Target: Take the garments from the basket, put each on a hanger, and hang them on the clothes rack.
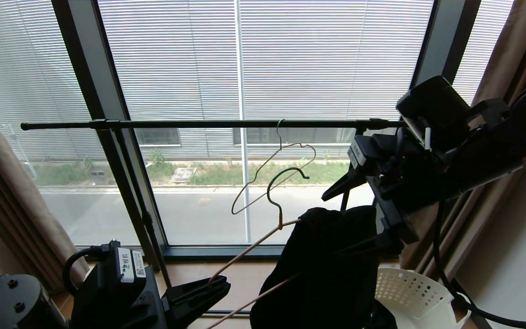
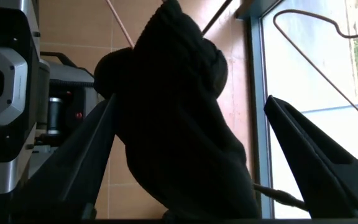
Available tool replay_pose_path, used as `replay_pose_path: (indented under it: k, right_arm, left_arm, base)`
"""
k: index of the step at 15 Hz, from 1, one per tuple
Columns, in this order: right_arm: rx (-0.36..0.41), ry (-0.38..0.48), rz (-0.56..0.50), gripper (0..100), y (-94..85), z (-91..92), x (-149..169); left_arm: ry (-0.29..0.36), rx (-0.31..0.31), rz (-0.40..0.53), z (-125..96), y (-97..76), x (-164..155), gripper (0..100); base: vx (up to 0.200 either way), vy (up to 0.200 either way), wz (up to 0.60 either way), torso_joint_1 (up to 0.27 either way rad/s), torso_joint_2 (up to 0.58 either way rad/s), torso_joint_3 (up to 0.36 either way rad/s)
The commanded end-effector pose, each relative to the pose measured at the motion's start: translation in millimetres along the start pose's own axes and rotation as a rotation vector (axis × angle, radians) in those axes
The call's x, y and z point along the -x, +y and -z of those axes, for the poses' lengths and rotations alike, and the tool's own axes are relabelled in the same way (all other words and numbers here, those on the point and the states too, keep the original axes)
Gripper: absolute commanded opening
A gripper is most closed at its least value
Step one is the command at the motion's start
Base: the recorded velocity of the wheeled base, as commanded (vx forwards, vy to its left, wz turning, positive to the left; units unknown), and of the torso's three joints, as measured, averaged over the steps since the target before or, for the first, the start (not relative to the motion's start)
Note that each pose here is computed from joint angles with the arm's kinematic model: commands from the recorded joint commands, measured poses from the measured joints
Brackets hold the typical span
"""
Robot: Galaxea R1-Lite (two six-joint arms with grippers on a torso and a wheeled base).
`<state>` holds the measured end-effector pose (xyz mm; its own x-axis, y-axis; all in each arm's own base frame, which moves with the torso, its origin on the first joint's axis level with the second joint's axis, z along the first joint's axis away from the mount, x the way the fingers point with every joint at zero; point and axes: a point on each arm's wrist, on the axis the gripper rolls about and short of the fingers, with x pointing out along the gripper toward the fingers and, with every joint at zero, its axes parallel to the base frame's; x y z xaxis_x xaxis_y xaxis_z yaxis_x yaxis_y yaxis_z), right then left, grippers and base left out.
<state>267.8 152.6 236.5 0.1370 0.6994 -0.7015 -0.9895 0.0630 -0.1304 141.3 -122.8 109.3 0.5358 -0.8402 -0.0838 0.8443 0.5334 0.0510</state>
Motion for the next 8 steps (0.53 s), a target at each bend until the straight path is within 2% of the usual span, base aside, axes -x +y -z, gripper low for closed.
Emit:
replay_pose_path:
  k: [1,5,8]
  right_arm:
    - [-0.01,0.011,-0.018,100,1.1,3.5,-5]
    - [-0.03,0.028,-0.037,100,-4.8,9.4,-18]
    - [-0.037,0.028,-0.045,100,-16.1,11.0,-31]
  left_arm:
    - [-0.001,-0.001,0.0,0,0.1,0,0]
    - [-0.001,-0.001,0.004,0,-0.8,0,0]
    - [-0.001,-0.001,0.007,0,-1.3,0,0]
  base:
    - [0.0,0.0,0.0,0.0,0.0,0.0]
    - [0.0,0.0,0.0,0.0,0.0,0.0]
    - [0.0,0.0,0.0,0.0,0.0,0.0]
